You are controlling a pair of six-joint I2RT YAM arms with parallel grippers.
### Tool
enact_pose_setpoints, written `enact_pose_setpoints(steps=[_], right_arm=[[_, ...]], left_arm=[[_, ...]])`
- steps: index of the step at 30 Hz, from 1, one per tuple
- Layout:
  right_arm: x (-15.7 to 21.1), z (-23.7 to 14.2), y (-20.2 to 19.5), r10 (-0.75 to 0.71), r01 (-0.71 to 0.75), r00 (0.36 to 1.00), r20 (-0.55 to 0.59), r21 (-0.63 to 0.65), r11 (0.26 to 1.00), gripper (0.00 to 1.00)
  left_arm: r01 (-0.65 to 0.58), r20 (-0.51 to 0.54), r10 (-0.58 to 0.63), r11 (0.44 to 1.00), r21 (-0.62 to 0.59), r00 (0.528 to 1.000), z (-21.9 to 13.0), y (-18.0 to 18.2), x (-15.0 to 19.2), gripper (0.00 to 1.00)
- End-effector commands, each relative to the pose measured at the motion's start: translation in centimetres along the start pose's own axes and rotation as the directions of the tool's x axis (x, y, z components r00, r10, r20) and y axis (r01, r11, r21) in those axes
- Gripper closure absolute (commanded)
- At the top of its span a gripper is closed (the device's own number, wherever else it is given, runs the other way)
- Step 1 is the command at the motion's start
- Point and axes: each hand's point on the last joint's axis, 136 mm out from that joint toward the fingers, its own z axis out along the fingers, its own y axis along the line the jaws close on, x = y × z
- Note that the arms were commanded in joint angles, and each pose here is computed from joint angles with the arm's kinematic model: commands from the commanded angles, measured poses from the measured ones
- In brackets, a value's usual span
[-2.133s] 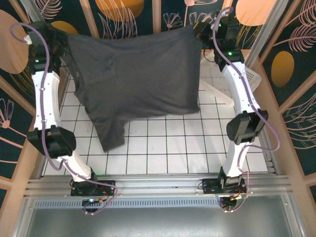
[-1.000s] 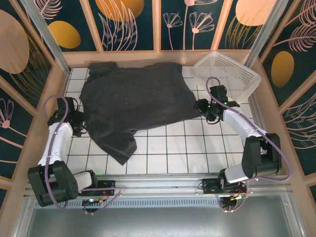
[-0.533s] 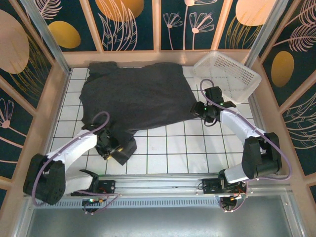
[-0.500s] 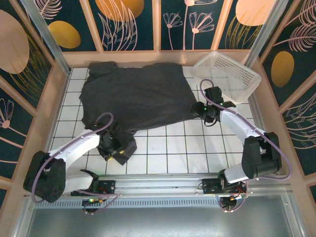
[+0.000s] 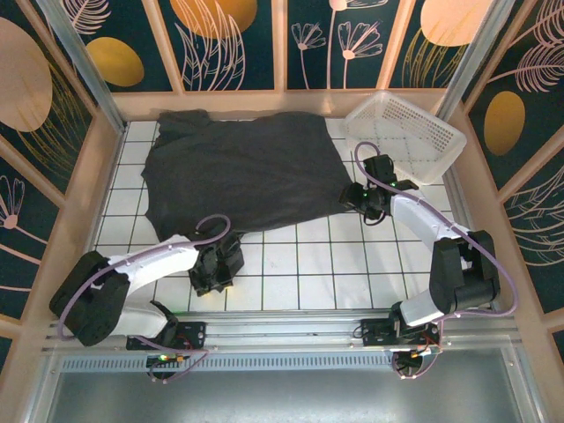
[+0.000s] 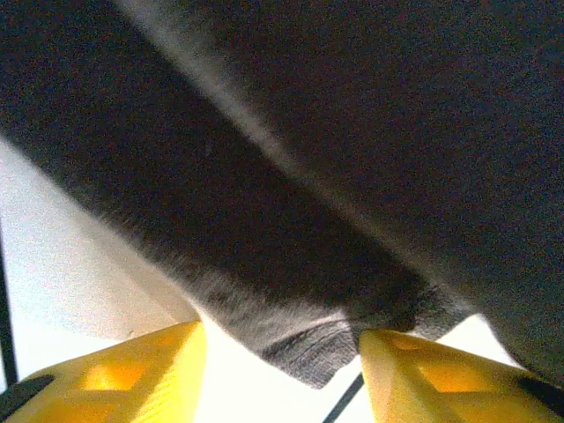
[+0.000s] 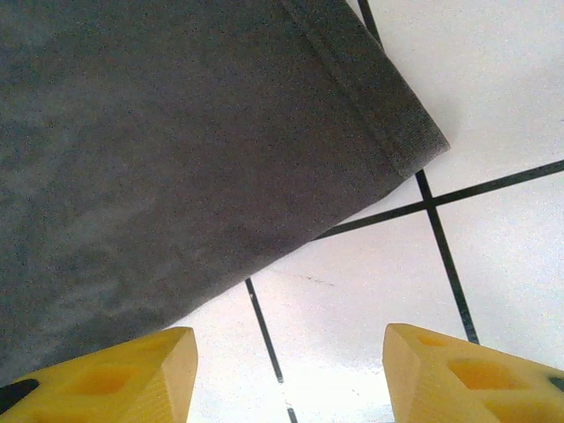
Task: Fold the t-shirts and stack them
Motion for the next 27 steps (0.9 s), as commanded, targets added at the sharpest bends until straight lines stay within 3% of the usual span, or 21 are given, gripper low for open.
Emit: enact_pose_setpoints(steps=[1,3,4,8,16,27], right_arm=[[-0.3,-0.3,-0.5,-0.003,0.003,0.999,0.033,0.012,1.000,0.42],[-0.3,-0.3,-1.2,0.018,-0.018,0.999,0.043,0.019,1.000,0.42],[-0.5,-0.2,-1.5,0.030,-0.031,0.998,0.049,0.021,0.999,0.42],[-1.3,0.3,-3.7,0.112,-0.116,0.992,0.063,0.060,0.991,0.43],[-1.1,1.9,-5.7,0.225,-0.229,0.973,0.050,0.100,0.968,0.53],[-2.3,4.7,-4.6,0.201,-0.203,0.979,0.029,0.115,0.972,0.62]], left_arm=[[0.030,0.102,-0.024,0.998,-0.062,0.995,1.1,0.5,-2.1,0.69],[0.059,0.128,-0.047,0.994,-0.089,0.991,0.7,1.6,-2.2,0.98],[0.080,0.149,-0.064,0.992,-0.101,0.987,0.0,2.2,-2.2,1.00],[0.177,0.224,-0.148,0.977,-0.119,0.963,-2.8,5.4,-1.6,1.00],[0.340,0.344,-0.290,0.935,-0.096,0.893,-7.1,9.0,-1.1,1.00],[0.395,0.419,-0.334,0.916,-0.065,0.844,-9.6,10.1,-1.6,1.00]])
